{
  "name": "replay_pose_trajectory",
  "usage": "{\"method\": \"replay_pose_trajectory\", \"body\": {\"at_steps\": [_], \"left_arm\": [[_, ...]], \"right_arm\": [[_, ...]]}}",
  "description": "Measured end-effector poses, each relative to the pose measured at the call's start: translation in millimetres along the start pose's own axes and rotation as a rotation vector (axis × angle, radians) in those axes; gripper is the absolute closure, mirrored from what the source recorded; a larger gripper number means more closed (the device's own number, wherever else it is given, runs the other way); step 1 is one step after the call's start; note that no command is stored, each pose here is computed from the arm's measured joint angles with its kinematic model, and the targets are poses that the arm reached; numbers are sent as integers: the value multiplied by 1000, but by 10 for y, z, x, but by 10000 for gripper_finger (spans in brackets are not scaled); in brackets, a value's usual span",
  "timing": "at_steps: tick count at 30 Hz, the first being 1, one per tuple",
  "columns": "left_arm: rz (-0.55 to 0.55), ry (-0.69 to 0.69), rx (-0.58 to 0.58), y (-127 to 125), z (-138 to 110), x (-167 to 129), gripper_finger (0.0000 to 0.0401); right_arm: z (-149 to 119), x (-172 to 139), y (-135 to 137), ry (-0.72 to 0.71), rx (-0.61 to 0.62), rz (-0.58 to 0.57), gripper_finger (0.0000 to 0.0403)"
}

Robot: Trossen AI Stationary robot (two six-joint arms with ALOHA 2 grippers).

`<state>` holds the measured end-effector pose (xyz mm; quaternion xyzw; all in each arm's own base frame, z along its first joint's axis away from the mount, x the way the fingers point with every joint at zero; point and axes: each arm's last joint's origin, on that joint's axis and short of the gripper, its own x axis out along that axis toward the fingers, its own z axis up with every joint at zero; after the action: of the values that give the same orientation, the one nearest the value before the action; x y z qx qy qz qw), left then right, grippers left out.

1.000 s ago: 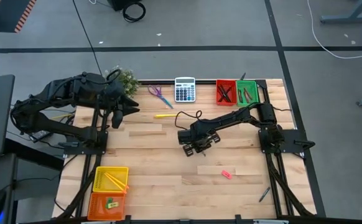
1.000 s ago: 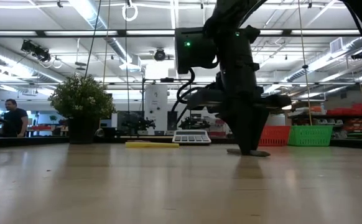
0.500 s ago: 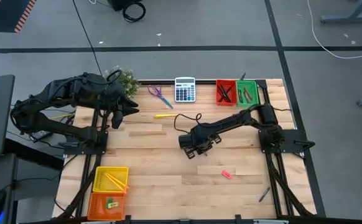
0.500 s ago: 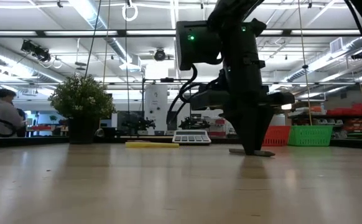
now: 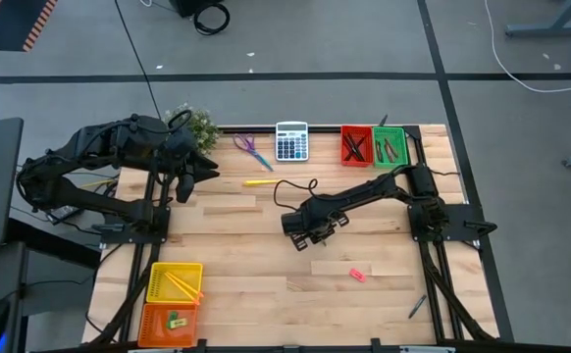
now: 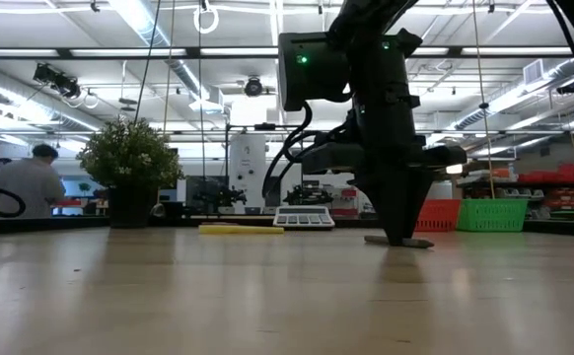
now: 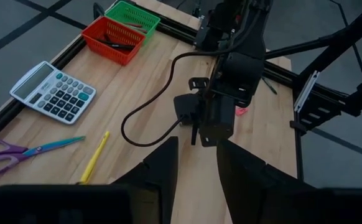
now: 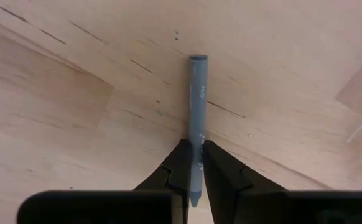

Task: Sort crayons/erasers/pens/pencils in bins
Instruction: Put the gray crayon into the green bin

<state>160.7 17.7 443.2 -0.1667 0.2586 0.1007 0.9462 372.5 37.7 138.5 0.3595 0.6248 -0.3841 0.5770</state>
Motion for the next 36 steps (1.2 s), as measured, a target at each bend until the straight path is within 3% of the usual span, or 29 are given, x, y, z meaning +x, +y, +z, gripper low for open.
{"method": "replay_pose_trajectory", "body": {"at_steps": [15, 22, 28, 36], "left_arm": [[0, 0, 2, 0, 0, 0, 288], [0, 0, 19, 0, 0, 0, 283], [0, 0, 20, 0, 0, -1, 286], [3, -5, 14, 0, 4, 0, 285]], "right_arm": [[48, -294, 8, 35, -73, -64, 362], [148, -533, -153, 54, -96, -78, 359], [304, -886, -590, -19, -14, -50, 359], [447, -1132, -1619, -66, 187, -63, 359]]}}
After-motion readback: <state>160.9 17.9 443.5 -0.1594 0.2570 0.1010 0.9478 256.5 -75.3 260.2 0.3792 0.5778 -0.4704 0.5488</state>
